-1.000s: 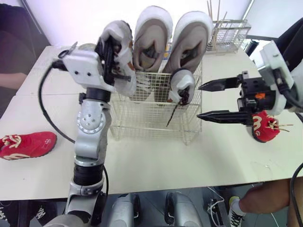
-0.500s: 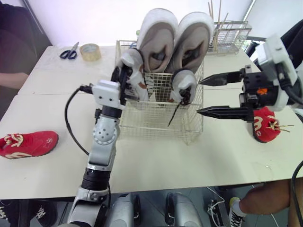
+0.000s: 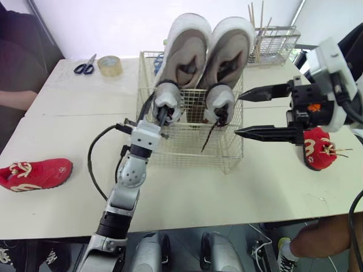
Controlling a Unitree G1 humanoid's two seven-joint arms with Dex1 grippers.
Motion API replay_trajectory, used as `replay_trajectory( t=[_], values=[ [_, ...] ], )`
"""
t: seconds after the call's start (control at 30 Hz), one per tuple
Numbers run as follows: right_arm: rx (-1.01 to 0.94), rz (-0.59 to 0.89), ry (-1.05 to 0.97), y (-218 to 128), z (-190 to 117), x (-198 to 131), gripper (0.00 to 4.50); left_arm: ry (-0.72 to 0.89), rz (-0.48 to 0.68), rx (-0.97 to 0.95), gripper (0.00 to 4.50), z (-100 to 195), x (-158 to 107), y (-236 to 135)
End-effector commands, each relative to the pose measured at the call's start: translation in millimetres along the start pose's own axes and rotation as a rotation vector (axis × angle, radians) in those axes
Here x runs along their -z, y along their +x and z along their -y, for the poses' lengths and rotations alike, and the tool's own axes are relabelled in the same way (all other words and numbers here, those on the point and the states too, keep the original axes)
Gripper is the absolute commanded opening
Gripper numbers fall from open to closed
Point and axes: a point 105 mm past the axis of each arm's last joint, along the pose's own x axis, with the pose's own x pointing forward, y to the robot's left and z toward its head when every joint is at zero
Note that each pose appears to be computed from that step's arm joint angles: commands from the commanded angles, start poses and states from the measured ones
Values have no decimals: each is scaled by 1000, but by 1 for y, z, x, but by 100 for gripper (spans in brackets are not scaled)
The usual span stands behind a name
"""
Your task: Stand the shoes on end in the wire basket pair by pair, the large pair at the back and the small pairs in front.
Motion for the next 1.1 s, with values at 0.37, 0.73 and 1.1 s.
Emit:
replay_trajectory(
  t=[0.37,0.73,1.1],
  values=[
    [9,28,-32,-5,6,-1,435,-63,-52,7,445,-30,0,-13],
    [-12,50,-41,1,10,5,435,-120,-98,151,445,-58,-19,-20],
    [57,16,0,-17,17,18,435,-316,-279,478,445,-56,-41,-42]
  ],
)
